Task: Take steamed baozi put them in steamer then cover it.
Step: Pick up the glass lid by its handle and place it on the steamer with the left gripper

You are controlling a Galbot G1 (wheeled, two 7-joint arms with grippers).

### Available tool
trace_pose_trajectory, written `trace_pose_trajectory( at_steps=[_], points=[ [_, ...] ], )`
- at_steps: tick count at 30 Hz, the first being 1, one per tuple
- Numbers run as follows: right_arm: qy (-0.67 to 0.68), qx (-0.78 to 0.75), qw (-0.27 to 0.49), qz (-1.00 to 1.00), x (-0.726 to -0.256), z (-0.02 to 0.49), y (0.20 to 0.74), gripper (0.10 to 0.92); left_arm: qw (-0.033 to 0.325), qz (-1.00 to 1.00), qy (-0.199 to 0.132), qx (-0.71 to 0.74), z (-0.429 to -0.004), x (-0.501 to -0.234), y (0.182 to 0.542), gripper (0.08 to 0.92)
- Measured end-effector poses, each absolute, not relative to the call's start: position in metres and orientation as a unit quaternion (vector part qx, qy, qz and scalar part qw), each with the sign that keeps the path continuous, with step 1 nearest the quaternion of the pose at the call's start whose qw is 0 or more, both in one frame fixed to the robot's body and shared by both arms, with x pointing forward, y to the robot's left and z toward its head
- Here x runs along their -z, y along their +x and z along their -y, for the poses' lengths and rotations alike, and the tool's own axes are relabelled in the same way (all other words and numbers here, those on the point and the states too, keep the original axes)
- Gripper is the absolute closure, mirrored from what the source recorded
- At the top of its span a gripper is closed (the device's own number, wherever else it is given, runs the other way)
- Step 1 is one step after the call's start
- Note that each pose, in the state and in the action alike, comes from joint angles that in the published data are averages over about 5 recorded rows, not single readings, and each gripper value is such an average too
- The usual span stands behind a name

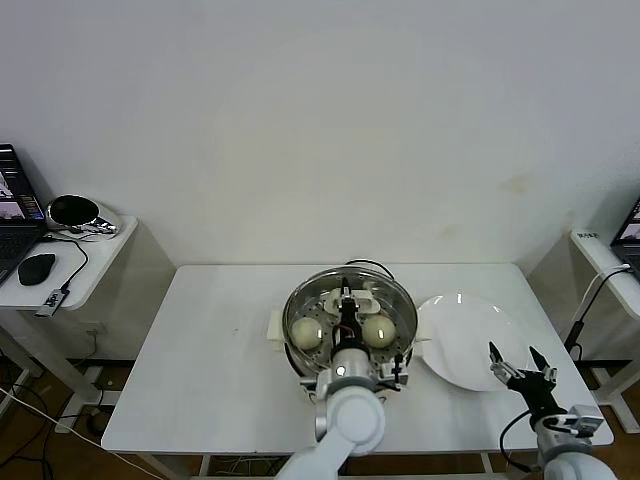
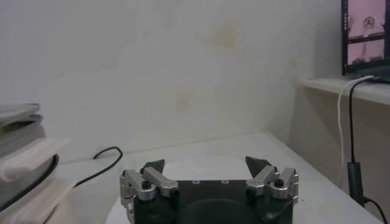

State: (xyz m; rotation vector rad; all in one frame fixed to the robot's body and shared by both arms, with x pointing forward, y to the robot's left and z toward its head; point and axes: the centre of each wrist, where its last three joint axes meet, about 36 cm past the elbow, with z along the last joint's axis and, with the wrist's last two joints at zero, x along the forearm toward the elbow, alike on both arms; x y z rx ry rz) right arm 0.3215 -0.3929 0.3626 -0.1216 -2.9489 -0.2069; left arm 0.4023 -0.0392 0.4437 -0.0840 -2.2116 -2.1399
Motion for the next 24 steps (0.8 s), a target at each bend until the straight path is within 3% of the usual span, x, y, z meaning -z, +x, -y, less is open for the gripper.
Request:
trace_pose_trajectory(
  at_steps=[24],
  points=[
    [-0.041,0.069,0.091,0.993,-0.3597,0.391,0.3199,0.2,0.039,0.72,-0.027,0.692,0.036,-0.4361,0.4028,0.855]
  ],
)
